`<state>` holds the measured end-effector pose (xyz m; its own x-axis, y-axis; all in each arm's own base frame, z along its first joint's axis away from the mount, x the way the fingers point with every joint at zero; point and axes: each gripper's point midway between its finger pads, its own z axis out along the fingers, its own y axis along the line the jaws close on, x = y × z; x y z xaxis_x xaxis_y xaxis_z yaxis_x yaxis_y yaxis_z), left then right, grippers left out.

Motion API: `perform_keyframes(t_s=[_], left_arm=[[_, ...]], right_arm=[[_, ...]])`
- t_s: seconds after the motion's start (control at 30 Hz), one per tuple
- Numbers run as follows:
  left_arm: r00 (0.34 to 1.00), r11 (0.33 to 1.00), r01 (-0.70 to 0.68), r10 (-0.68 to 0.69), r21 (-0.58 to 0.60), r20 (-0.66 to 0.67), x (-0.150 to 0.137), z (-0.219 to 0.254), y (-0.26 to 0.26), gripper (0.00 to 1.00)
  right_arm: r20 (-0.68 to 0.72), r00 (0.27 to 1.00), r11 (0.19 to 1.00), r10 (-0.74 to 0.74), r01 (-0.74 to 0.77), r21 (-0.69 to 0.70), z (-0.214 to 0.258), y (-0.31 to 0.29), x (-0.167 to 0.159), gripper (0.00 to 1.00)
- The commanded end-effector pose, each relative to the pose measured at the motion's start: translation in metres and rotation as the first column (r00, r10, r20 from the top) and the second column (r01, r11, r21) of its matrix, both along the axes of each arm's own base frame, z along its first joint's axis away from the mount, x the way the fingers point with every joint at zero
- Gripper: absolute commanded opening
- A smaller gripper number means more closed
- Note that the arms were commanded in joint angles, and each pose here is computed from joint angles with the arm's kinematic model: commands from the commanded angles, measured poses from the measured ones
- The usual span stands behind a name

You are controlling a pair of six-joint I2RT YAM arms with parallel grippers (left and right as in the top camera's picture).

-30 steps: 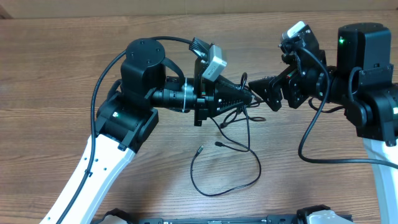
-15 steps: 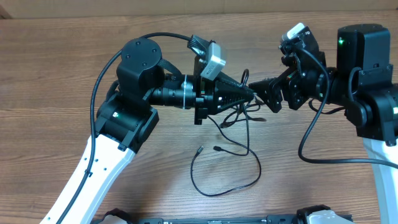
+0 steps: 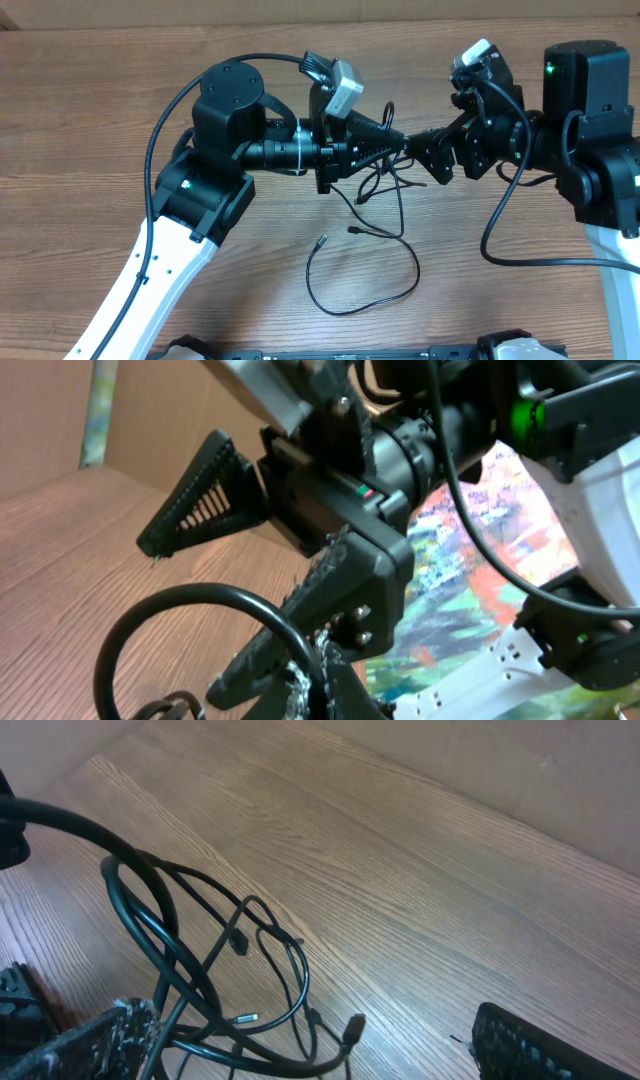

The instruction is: Untangle cables

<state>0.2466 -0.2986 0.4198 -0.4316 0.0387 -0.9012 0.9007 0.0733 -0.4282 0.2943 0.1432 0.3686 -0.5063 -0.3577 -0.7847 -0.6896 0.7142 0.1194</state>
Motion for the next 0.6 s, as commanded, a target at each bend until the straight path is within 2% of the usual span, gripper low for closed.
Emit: perform_keyframes(t_s=[0.0,0.17,0.27,0.37,0.57], left_arm=[[1.000,1.000,0.006,-0.006,-0.028,-0.008,-0.005,0.011,-0.006,0.04],[1.000,0.999,0.012,-0.012,-0.053,-0.012,-0.010,0.019,-0.013,0.04],[0.999,0.997,0.026,-0.029,-0.072,-0.034,-0.014,0.025,-0.015,0.04],[0.995,0.991,0.099,-0.100,-0.094,-0.014,-0.026,0.032,-0.015,0.05],[0.975,0.967,0.219,-0.222,-0.132,-0.013,-0.048,0.047,-0.012,0.04]], right_arm=[[0.010,0.999,0.999,0.038,-0.039,0.031,0.007,0.007,-0.007,1.00],[0.000,0.999,0.999,0.038,-0.038,0.029,0.004,0.007,-0.003,1.00],[-0.010,1.000,1.000,-0.015,0.014,-0.021,-0.005,-0.001,0.007,1.00],[-0.010,0.998,0.997,-0.054,0.053,-0.059,-0.011,-0.008,0.016,1.00],[0.025,0.998,0.997,-0.054,0.055,-0.050,-0.008,-0.006,0.027,1.00]])
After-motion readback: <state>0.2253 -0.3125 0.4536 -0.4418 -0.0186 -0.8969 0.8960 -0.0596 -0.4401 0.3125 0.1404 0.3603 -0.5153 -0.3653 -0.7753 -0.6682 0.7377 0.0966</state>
